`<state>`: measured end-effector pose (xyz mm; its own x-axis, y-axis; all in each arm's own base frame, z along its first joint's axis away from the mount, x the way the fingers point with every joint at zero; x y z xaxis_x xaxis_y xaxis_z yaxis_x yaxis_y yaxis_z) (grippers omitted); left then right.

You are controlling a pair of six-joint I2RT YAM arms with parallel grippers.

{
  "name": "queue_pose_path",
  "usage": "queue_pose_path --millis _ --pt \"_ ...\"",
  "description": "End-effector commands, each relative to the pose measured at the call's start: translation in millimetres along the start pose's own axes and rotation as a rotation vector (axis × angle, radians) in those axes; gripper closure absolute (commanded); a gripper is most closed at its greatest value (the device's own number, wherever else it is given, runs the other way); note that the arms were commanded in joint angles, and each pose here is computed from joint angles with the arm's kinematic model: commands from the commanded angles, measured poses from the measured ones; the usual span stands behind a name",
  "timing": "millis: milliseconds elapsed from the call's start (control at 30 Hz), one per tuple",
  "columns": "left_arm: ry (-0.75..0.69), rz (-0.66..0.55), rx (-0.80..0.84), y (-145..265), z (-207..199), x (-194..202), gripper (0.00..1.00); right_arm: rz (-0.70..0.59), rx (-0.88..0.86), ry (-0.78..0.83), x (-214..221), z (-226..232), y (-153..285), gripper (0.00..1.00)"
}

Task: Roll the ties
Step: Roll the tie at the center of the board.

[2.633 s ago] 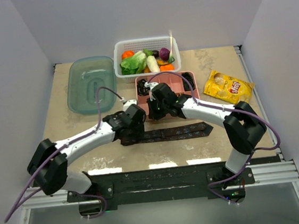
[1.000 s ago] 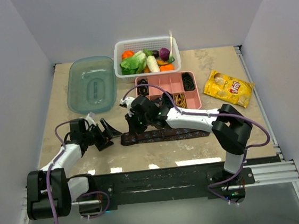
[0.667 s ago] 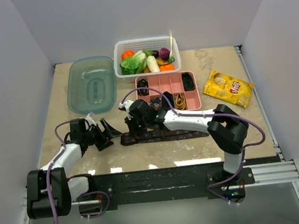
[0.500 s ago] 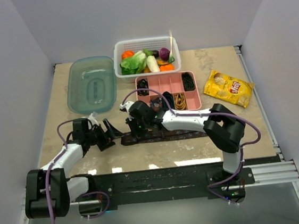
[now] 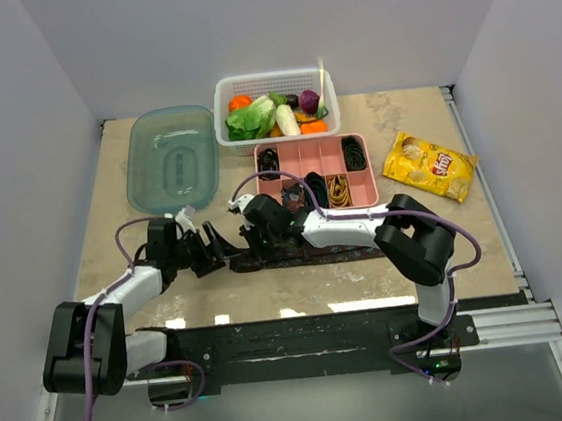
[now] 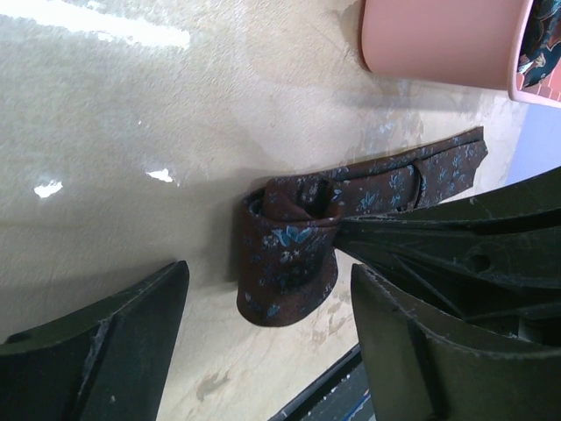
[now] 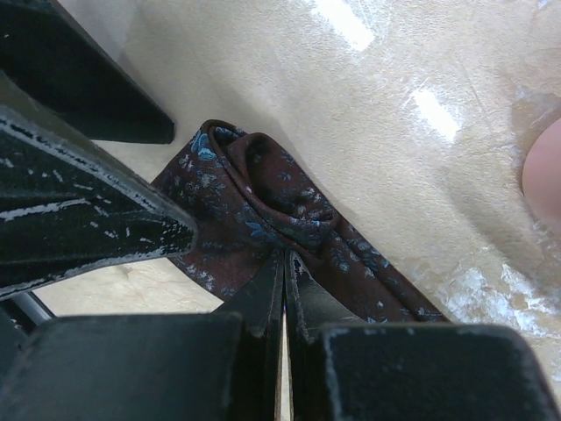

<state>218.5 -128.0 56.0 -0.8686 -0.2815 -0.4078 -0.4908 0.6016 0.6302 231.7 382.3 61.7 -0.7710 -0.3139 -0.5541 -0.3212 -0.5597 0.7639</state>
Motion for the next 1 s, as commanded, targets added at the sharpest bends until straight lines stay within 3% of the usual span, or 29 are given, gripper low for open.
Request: queue_pose_path --millis 0,333,667,833,967 --pt "-0.006 0.010 -0.027 -9.9 10.3 9.9 0.25 0.001 0.027 0.014 7.1 -7.5 -9.1 1.00" --pt "-0.039 0.018 0.066 -24.3 3.3 17.1 0.41 0.023 0.028 0.006 16.5 -11.8 -21.2 1.00" --pt "-0.091 -0.030 0.112 -21.3 -11.3 4.4 0.80 0.012 -0.034 -0.008 13.9 -2.4 -23.6 1.00" --pt "-0.125 0.000 0.056 -17.2 -14.6 -8.2 1.00 -0.015 -0.048 0.005 -2.1 6.2 -12.9 1.00" --pt "-0.135 0.032 -0.036 -10.4 -9.8 -12.7 1.00 -0.045 -0.057 0.010 -16.6 13.3 -0.8 1.00"
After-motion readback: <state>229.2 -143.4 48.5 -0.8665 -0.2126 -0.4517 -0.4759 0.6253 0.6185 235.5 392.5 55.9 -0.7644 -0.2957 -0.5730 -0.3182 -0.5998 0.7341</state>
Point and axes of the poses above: each gripper's point midway between its finger pads, its own y axis back along the fingers, its own z axis along the line the jaws close on, x = y × z, the point moved 3 cm from there along y, back along the fingers, and after that the axes turned 10 degrees about -y, right-handed, at the moved point
